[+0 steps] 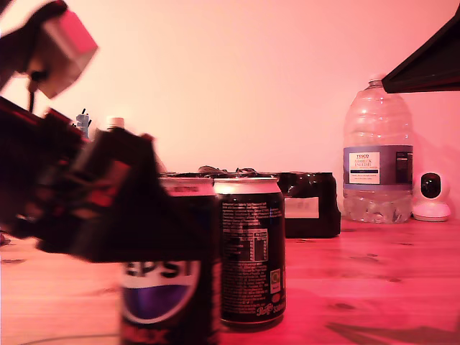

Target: Stack up the Pepsi cans on top of each other

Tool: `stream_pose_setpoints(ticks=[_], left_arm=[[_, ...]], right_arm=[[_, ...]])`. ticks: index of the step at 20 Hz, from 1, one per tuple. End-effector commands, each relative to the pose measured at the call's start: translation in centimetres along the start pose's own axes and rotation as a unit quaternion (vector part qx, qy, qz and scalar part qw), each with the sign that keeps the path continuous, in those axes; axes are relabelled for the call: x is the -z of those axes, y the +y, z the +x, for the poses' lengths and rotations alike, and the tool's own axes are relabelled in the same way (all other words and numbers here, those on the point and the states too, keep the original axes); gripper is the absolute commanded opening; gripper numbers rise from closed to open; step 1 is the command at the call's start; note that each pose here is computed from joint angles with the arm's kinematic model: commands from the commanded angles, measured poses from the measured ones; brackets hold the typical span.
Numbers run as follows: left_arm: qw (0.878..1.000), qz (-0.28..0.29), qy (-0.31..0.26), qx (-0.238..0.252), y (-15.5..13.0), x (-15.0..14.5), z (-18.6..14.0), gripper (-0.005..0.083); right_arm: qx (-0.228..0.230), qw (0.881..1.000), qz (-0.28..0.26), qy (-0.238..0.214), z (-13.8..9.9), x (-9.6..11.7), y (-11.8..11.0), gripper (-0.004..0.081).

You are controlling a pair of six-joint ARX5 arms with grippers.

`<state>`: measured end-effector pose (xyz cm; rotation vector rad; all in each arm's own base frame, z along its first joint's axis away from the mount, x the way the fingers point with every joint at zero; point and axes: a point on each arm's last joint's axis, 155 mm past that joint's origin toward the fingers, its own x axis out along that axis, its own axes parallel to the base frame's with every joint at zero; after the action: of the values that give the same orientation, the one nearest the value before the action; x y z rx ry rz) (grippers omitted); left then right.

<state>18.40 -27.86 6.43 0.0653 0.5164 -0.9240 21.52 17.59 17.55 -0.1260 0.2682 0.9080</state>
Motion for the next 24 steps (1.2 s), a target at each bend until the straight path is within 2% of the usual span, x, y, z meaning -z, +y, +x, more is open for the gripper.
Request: stream_pose_setpoints(ticks=[1, 5, 10, 16, 19, 24], left_arm=[[0.999, 0.013, -0.035, 0.01, -0.6, -2.1, -0.9, 0.0366], [0.998, 0.027, -0.052, 0.012, -0.9, -4.0, -2.4, 0.0366], [0.995, 0.075, -0.065, -0.003, -1.1, -8.5, -4.3, 0.0366], [0.989, 0.101, -0.099, -0.052, 1.2, -13.8, -5.8, 0.0366], [0.988, 0.09, -0.108, -0.067, 3.2, -14.6, -6.1, 0.0367], [0.989, 0.078, -0.123, -0.04, 4.2, -15.5, -5.8, 0.0367]], right_arm=[[-0.003, 1.0, 0.0, 0.003, 0.2, 0.4, 0.1, -0.0013], [-0.003, 1.0, 0.0, 0.003, 0.2, 0.4, 0.1, -0.0013], [-0.004, 1.0, 0.002, 0.006, 0.2, 0.6, 0.1, -0.0013], [-0.003, 1.0, 0.002, 0.006, 0.2, 0.6, 0.1, -0.0013], [-0.003, 1.0, 0.002, 0.006, 0.2, 0.5, 0.1, -0.0013], [-0.003, 1.0, 0.0, 0.004, 0.2, 0.5, 0.1, -0.0013]])
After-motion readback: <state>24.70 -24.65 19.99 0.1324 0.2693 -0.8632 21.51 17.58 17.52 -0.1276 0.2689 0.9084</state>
